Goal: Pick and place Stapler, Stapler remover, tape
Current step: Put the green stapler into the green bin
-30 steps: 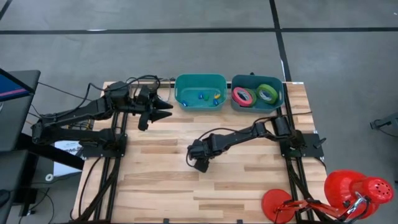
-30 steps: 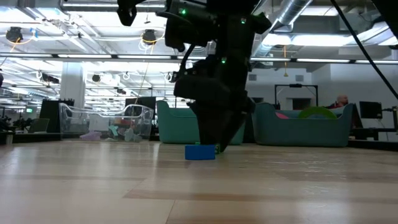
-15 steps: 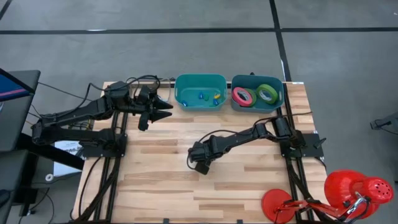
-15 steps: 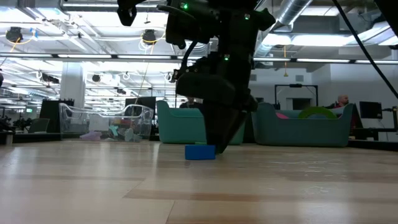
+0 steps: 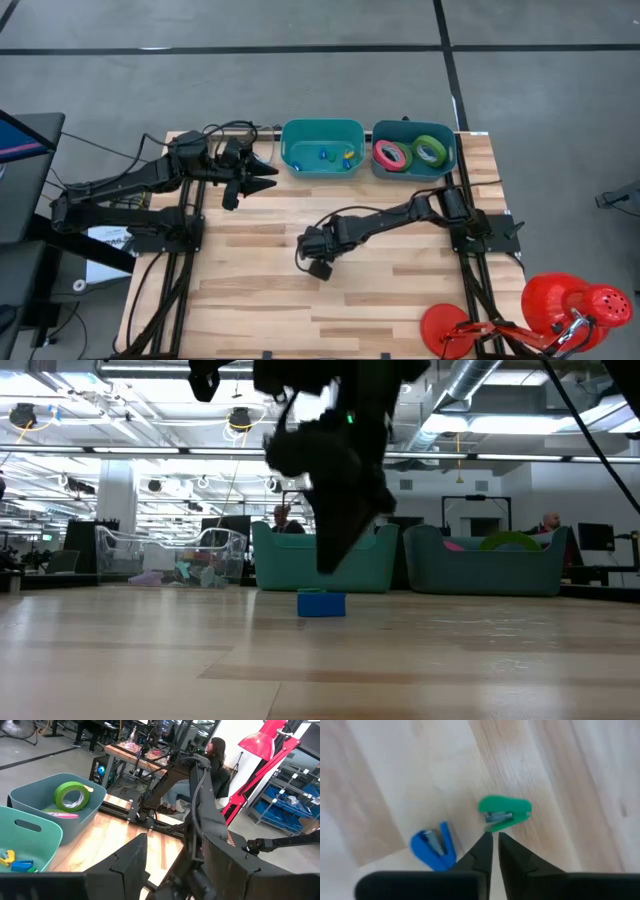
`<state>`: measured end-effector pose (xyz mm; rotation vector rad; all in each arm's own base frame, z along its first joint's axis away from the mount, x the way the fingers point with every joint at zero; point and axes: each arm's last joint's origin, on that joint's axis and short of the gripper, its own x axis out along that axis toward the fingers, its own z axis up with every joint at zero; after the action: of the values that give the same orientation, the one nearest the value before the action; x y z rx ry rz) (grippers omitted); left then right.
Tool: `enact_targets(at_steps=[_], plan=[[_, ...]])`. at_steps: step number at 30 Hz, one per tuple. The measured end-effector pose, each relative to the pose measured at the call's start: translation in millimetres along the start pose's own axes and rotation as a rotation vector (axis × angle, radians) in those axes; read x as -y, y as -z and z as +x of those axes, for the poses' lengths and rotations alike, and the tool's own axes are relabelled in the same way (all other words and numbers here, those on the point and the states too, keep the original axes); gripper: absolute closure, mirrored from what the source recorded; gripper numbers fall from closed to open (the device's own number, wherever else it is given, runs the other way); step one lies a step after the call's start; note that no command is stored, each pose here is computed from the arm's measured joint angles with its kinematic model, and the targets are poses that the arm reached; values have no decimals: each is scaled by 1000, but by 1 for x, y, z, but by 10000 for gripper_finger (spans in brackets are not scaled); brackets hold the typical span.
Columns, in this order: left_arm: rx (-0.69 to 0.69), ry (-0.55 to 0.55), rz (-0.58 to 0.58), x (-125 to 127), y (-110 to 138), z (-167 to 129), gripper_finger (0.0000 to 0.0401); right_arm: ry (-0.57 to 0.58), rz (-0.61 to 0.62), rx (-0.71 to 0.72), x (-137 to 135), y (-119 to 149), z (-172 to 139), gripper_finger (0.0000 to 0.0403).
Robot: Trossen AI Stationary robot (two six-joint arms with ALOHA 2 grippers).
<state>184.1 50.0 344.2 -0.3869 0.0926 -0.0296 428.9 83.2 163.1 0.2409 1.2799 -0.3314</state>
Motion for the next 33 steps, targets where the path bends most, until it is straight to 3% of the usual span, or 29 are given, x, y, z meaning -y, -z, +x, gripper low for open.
enact_targets(at_steps=[4, 16, 27, 33], plan=[[0, 0, 0, 0, 0, 0, 220, 2, -55, 4, 1, -12, -20, 400], [4, 1, 2, 1, 0, -1, 220, 38, -101, 24, 18, -42, -73, 401], [13, 3, 6, 2, -2, -4, 220, 57, -277, -50, 18, -35, -83, 402], [-96, -36, 5, 1, 9, -12, 220, 5, -302, -26, 16, -38, -82, 388]])
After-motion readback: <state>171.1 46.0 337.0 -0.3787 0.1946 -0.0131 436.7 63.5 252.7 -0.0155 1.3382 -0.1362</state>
